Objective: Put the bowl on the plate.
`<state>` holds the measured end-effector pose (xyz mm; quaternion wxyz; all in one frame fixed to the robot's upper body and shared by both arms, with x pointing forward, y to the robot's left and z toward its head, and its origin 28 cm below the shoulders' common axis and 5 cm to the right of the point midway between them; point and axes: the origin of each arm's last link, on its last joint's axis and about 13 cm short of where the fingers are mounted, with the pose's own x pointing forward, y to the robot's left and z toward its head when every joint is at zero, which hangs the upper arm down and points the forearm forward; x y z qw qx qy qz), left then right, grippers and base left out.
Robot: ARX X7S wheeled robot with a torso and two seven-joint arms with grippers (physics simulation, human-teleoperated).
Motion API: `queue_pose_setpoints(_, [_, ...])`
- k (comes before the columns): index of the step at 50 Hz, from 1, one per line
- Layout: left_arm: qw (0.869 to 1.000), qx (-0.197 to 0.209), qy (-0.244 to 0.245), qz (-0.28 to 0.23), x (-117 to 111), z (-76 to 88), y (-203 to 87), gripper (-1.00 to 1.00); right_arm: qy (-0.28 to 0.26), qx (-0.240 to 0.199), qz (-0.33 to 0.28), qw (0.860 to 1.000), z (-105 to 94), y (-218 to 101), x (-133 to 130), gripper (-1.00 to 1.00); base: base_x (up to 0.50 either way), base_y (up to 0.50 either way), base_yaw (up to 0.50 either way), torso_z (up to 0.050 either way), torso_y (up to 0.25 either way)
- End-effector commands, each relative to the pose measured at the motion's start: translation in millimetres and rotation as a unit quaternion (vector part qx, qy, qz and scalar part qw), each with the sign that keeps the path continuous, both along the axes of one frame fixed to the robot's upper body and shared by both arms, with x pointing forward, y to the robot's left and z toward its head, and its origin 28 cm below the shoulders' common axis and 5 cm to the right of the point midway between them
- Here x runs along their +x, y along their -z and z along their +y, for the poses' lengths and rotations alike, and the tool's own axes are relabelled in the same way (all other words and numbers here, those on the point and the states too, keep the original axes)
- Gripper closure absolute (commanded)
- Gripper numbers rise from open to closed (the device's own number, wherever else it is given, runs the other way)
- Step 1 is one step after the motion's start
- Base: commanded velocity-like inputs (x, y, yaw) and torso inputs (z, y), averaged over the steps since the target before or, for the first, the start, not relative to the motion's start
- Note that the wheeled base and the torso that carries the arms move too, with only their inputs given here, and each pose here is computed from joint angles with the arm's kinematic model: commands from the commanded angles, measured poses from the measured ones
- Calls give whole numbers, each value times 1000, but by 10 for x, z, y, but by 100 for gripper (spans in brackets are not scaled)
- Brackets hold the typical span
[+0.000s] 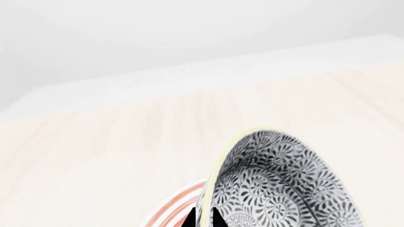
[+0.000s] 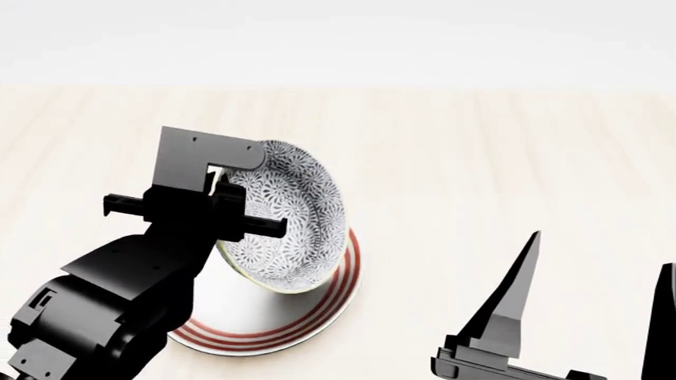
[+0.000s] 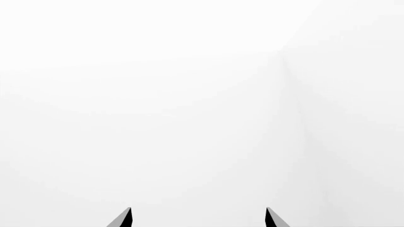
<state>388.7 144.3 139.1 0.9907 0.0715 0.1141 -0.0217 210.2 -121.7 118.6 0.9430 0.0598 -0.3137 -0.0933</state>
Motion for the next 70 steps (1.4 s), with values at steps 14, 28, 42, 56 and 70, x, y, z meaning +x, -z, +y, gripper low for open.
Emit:
queue_pose_setpoints(14, [1000, -7, 6, 6, 27, -70, 56, 100, 2, -5, -1, 1000, -7, 8, 2, -100, 0, 0, 0, 0, 1])
queue_pose_setpoints(28, [996, -51, -43, 52, 123, 36, 173, 100, 0, -5, 3, 1000, 0, 25, 1, -100, 0, 0, 0, 0, 0])
queue_pose_setpoints(42, [991, -73, -74, 84, 119, 153, 296, 100, -1, -5, 6, 1000, 3, 38, -1, -100, 0, 0, 0, 0, 0])
queue_pose_setpoints(56, [996, -20, -91, -4, 169, 240, 296, -100, -4, -5, 12, 1000, 10, 62, 0, -100, 0, 0, 0, 0, 0])
queue_pose_setpoints(70, [963, 85, -107, -232, 114, 403, -124, -100, -6, -6, 14, 1000, 15, 68, -1, -100, 0, 0, 0, 0, 0])
